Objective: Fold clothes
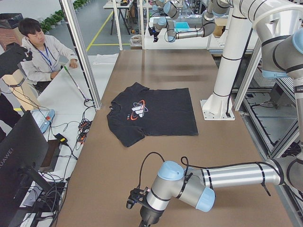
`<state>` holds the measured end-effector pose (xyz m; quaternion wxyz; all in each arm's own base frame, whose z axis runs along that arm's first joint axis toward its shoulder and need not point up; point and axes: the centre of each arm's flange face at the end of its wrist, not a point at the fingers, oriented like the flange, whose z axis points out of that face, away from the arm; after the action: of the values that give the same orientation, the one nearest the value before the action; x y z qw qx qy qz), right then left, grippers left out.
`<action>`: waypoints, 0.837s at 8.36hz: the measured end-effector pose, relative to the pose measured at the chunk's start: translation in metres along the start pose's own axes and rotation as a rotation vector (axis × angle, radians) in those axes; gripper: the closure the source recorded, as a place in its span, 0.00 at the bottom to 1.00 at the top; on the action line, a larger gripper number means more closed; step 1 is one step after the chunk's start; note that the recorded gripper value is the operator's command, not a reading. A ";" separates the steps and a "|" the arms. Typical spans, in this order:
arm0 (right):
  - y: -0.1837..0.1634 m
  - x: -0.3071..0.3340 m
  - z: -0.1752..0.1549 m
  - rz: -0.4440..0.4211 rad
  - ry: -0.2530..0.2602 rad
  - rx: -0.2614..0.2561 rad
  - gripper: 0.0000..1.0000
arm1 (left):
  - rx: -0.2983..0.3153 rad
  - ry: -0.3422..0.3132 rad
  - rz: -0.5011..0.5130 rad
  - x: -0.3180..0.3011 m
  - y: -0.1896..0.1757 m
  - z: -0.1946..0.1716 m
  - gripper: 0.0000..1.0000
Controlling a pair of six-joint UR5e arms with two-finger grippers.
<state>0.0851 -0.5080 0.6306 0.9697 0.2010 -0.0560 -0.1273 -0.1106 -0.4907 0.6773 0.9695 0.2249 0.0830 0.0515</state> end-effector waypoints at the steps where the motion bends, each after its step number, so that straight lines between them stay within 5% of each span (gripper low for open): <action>1: -0.001 -0.001 -0.002 -0.001 -0.005 0.005 0.06 | 0.006 0.008 0.001 0.001 -0.002 -0.003 0.00; 7: -0.024 -0.004 -0.037 -0.007 -0.008 0.083 0.06 | 0.044 0.046 -0.004 0.006 -0.020 -0.015 0.00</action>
<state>0.0815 -0.5143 0.5864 0.9598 0.2408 -0.0644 -0.1290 -0.1065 -0.5016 0.6537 0.9622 0.2447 0.1066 0.0529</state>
